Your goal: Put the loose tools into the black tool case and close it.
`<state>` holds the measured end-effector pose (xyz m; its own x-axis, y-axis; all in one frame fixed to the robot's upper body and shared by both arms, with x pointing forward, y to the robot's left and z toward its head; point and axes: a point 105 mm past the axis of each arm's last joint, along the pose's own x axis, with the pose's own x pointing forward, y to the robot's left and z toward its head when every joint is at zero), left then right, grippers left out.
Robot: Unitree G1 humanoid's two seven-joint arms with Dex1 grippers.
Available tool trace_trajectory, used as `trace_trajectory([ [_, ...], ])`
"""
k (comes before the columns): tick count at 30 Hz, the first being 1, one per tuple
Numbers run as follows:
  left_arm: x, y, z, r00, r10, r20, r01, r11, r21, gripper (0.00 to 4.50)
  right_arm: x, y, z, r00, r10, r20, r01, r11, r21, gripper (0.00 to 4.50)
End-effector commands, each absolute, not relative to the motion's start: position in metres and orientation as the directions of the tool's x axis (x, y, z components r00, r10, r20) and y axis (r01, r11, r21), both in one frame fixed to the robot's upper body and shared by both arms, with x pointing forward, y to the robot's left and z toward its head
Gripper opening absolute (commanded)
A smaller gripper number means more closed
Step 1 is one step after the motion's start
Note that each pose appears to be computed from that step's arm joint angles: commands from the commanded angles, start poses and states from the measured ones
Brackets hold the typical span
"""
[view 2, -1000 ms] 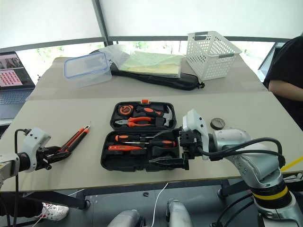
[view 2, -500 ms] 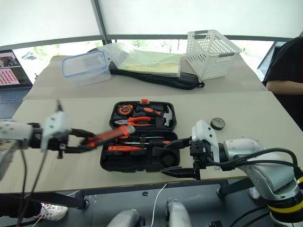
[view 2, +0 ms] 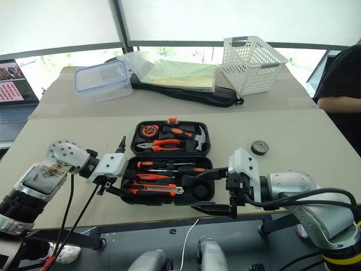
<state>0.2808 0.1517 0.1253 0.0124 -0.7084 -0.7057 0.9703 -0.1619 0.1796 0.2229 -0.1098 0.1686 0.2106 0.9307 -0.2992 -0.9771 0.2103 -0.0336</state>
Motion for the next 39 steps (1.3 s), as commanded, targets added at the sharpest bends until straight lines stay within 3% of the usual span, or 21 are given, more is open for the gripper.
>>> trace_trajectory([
  [1, 0.28, 0.146, 0.125, -0.004, -0.705, -0.709, 0.972, -0.17, 0.164, 1.8, 0.222, -0.108, 0.182, 0.23, 0.935, -0.27, -0.973, 0.211, -0.098, 4.5],
  [2, 0.281, 0.144, 0.125, -0.001, -0.705, -0.709, 0.973, -0.165, 0.163, 1.8, 0.222, -0.108, 0.182, 0.231, 0.935, -0.27, -0.972, 0.212, -0.098, 4.5],
  [4, 0.282, 0.141, 0.127, 0.0, -0.709, -0.706, 0.973, -0.161, 0.162, 2.82, 0.222, -0.108, 0.182, 0.231, 0.935, -0.271, -0.972, 0.211, -0.098, 4.5],
  [9, 0.277, 0.132, 0.141, -0.023, -0.735, -0.677, 0.979, -0.154, 0.134, 4.42, 0.222, -0.107, 0.181, 0.227, 0.934, -0.275, -0.973, 0.207, -0.099, 4.5],
  [14, 0.28, 0.131, 0.174, 0.022, -0.785, -0.619, 0.987, -0.081, 0.139, 4.42, 0.224, -0.107, 0.18, 0.223, 0.934, -0.278, -0.974, 0.203, -0.097, 4.5],
  [17, 0.283, 0.141, 0.177, 0.052, -0.772, -0.633, 0.983, -0.074, 0.171, 3.75, 0.225, -0.107, 0.18, 0.221, 0.935, -0.278, -0.975, 0.202, -0.097, 4.5],
  [27, 0.276, 0.166, 0.165, 0.034, -0.69, -0.723, 0.976, -0.134, 0.174, 0.11, 0.227, -0.108, 0.178, 0.218, 0.936, -0.275, -0.975, 0.2, -0.091, 4.5],
  [39, 0.282, 0.165, 0.115, 0.073, -0.614, -0.786, 0.96, -0.169, 0.221, 0.03, 0.225, -0.109, 0.177, 0.221, 0.937, -0.272, -0.975, 0.206, -0.081, 4.5],
])
